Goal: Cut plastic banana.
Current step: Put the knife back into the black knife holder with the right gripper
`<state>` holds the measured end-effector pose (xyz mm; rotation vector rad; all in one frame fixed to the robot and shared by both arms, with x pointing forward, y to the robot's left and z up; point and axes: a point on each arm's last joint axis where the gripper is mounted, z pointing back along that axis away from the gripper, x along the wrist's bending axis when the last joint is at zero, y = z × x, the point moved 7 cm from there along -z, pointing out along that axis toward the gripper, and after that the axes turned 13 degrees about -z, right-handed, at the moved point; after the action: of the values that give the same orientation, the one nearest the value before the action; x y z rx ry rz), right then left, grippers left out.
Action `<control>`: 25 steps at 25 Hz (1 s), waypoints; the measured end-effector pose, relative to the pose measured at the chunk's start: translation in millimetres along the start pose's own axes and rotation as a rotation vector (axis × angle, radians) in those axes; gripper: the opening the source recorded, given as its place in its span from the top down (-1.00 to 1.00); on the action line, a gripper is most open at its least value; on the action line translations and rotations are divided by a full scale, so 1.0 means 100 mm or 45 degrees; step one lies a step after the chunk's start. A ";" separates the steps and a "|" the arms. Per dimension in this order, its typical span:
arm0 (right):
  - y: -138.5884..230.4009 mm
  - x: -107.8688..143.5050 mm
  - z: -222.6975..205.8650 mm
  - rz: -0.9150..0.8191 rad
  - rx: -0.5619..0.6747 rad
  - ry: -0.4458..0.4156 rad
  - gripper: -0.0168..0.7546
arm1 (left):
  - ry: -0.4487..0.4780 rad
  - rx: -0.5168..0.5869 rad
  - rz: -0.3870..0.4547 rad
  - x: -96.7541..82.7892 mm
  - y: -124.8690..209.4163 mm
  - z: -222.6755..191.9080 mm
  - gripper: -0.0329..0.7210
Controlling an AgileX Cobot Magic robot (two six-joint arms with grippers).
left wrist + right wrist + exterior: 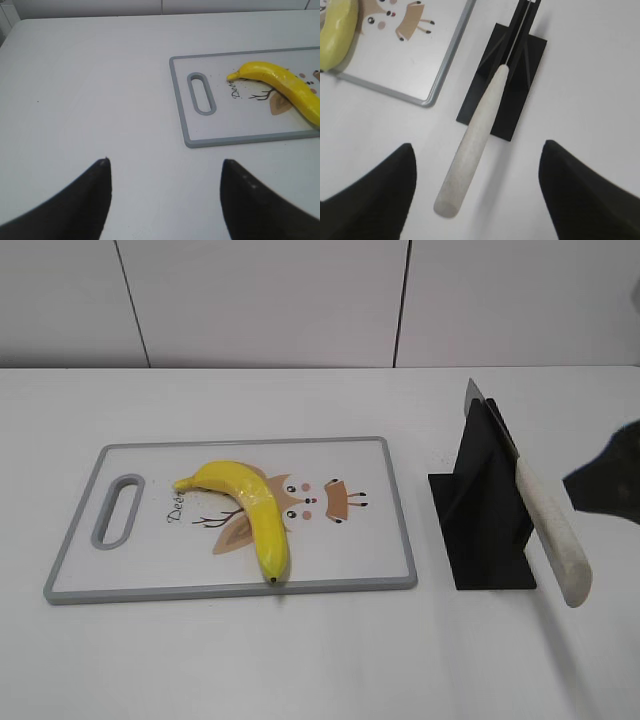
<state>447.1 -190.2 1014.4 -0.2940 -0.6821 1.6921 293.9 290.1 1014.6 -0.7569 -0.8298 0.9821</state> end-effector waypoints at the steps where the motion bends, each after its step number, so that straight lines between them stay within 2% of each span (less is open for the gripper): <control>1: 0.07 0.00 0.04 0.019 0.016 -0.010 -0.56 | 0.000 0.000 0.000 0.00 0.00 0.00 -0.80; 6: 0.47 -0.04 0.26 0.047 0.042 -0.072 -0.56 | -0.001 0.000 -0.001 0.00 0.00 0.00 -0.77; 16: 1.06 -0.23 0.75 0.089 -0.123 -0.103 -0.56 | -0.001 0.000 -0.001 0.00 0.00 0.00 -0.70; 25: 1.20 -0.27 0.89 0.092 -0.295 -0.150 -0.56 | -0.001 0.000 -0.001 0.00 0.00 0.00 -0.66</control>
<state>309.1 -252.4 1010.8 -0.3878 -0.9677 1.7103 293.9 290.2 1014.6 -0.7562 -0.8304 0.9821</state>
